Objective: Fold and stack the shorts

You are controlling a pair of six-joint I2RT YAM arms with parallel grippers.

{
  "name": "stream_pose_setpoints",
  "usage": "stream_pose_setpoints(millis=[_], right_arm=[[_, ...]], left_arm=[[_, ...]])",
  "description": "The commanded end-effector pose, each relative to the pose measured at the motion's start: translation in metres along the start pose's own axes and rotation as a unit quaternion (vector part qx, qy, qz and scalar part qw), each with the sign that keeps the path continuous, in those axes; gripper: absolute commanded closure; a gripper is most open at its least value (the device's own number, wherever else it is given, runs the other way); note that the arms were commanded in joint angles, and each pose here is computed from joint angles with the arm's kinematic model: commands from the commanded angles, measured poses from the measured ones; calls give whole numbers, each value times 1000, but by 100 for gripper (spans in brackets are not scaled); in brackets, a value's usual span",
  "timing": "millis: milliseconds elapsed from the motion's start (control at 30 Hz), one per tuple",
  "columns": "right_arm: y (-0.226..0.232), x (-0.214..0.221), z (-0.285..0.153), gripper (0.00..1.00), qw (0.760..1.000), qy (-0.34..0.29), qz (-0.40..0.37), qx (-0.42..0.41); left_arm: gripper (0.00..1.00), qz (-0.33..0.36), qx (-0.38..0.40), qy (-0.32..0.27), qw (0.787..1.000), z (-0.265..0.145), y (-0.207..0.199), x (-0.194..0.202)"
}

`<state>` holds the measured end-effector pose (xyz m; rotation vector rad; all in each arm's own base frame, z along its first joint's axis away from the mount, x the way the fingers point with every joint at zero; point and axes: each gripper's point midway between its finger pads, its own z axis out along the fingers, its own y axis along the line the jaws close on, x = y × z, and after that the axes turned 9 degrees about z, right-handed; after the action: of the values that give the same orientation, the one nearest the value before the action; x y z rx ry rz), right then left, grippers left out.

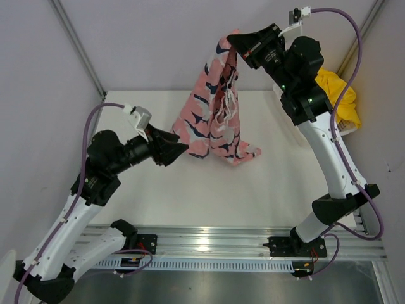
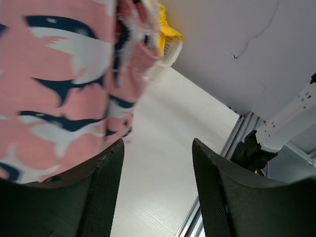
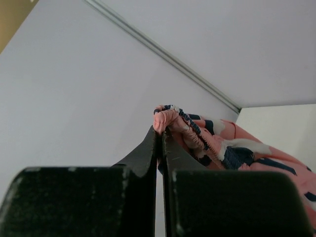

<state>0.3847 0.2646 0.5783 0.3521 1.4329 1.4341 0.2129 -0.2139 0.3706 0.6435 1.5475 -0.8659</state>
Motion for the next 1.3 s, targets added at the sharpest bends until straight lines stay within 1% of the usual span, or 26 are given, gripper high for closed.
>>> stream_pose_setpoints(millis=[0, 33, 67, 100, 167, 200, 300, 367, 433, 533, 567, 600, 667, 700, 767, 800, 833, 867, 900, 1000, 1033, 1067, 1100, 1167, 1200, 1267], right_arm=[[-13, -15, 0, 100, 998, -47, -18, 40], [-12, -12, 1, 100, 998, -44, -17, 34], [-10, -10, 2, 100, 998, -46, -14, 27], [-10, -7, 3, 100, 999, -45, -13, 28], [-9, -4, 4, 100, 999, -43, -14, 25], [-9, -3, 5, 100, 999, -42, -12, 25], [-7, -4, 7, 100, 999, -41, -9, 26], [-4, -6, 6, 100, 999, -43, -8, 25], [-6, -13, 4, 100, 998, -59, -7, 34], [-1, -21, -2, 100, 997, -75, -4, 36], [-2, -21, -3, 100, 996, -77, -2, 39], [-2, -26, -5, 100, 995, -86, -1, 42], [-3, -28, -6, 100, 994, -92, 7, 50], [-4, -31, -7, 100, 993, -101, 10, 55], [-6, -32, -8, 100, 992, -106, 21, 61], [-7, -32, -9, 100, 992, -108, 24, 63], [-8, -34, -10, 100, 990, -118, 29, 67], [-8, -34, -11, 100, 990, -121, 31, 68], [-10, -34, -14, 100, 989, -123, 33, 70], [-5, -37, -18, 100, 989, -132, 36, 63], [-5, -37, -18, 100, 989, -133, 36, 62], [-4, -37, -18, 100, 989, -133, 36, 62], [-5, -37, -18, 100, 989, -132, 37, 64], [-6, -36, -18, 100, 988, -131, 38, 65], [-6, -36, -18, 100, 989, -131, 39, 65], [-5, -36, -19, 100, 989, -130, 41, 65]], left_arm=[[38, 18, -32, 3, 999, 16, 3, 20], [37, 23, -24, 11, 999, 23, -4, 27], [35, 17, -33, 36, 999, 31, 1, 50], [35, 19, -56, 35, 998, 35, 9, 53], [34, 17, -87, 54, 995, 40, 23, 77], [34, 22, -115, 56, 992, 43, 35, 82], [35, 35, -177, 91, 979, 43, 63, 111], [35, 31, -203, 108, 973, 43, 73, 125], [35, 30, -226, 108, 968, 46, 83, 137], [35, 27, -237, 106, 965, 57, 91, 154], [36, 27, -234, 111, 966, 59, 91, 164], [36, 27, -226, 90, 969, 66, 88, 159], [36, 36, -209, 94, 973, 74, 78, 173], [35, 47, -205, 81, 974, 79, 74, 169], [34, 61, -195, 89, 975, 87, 61, 182], [34, 65, -191, 77, 976, 92, 56, 179], [34, 70, -177, 78, 979, 97, 43, 183], [33, 78, -189, 84, 975, 100, 43, 191], [32, 88, -180, 75, 977, 106, 29, 190], [25, 101, -198, 77, 972, 119, 22, 200], [22, 100, -212, 81, 969, 120, 26, 204], [21, 100, -220, 94, 966, 125, 28, 213], [20, 93, -239, 92, 962, 129, 32, 209], [16, 100, -261, 108, 954, 140, 39, 213], [12, 102, -271, 115, 950, 142, 42, 215], [10, 106, -282, 128, 945, 152, 47, 220]])
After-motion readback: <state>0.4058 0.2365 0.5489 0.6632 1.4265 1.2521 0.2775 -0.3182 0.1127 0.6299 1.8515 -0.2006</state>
